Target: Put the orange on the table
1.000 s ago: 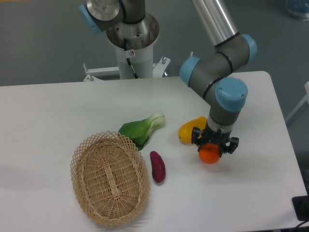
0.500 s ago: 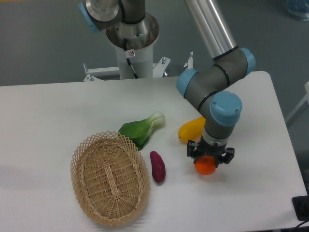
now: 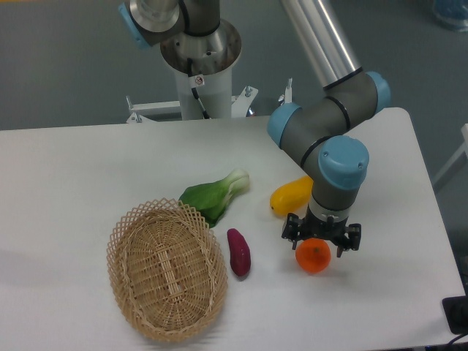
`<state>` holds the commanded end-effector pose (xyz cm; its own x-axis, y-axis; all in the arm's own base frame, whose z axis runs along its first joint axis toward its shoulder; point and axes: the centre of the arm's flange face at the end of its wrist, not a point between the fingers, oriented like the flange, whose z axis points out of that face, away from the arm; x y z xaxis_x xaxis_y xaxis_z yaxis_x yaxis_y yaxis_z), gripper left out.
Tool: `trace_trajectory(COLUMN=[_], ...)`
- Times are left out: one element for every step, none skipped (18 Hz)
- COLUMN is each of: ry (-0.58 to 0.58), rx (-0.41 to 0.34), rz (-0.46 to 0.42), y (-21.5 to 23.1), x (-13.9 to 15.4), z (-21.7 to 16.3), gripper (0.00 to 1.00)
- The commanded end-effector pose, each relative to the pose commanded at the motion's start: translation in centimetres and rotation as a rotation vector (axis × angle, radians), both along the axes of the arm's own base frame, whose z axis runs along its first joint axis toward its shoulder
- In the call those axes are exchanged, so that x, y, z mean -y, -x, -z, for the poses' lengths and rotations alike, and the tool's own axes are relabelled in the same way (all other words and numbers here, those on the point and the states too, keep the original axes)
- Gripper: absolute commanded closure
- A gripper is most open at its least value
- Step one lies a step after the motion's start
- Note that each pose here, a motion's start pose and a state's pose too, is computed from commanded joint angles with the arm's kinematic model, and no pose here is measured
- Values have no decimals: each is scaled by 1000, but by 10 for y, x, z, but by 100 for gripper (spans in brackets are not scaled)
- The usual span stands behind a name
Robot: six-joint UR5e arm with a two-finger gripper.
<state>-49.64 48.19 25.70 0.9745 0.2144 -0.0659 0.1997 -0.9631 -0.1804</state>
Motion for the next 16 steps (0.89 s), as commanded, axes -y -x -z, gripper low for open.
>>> trace_trajectory(ry=[6, 20, 29, 36, 36, 39, 43, 50, 54, 59, 61, 68, 72, 73, 77, 79], rx=[-11, -28, -42, -52, -70, -78, -86, -94, -98, -104, -110, -109, -111, -115, -112, -109], rz=[1, -3, -9, -18, -22, -9, 16, 48, 74, 95, 113, 150, 171, 189, 199, 210], y=[2, 5, 8, 13, 18, 22, 28, 33, 36, 40, 41, 43, 44, 47, 48, 48], x=[1, 4, 9, 15, 21, 26, 33, 40, 45, 58, 65, 73, 77, 83, 86, 87], z=[-3, -7, -12, -15, -23, -27, -29, -30, -34, -41, -45, -45, -46, -49, -48, -50], gripper=[0, 0, 0, 0, 0, 0, 0, 0, 0, 0, 0, 0, 0, 0, 0, 0])
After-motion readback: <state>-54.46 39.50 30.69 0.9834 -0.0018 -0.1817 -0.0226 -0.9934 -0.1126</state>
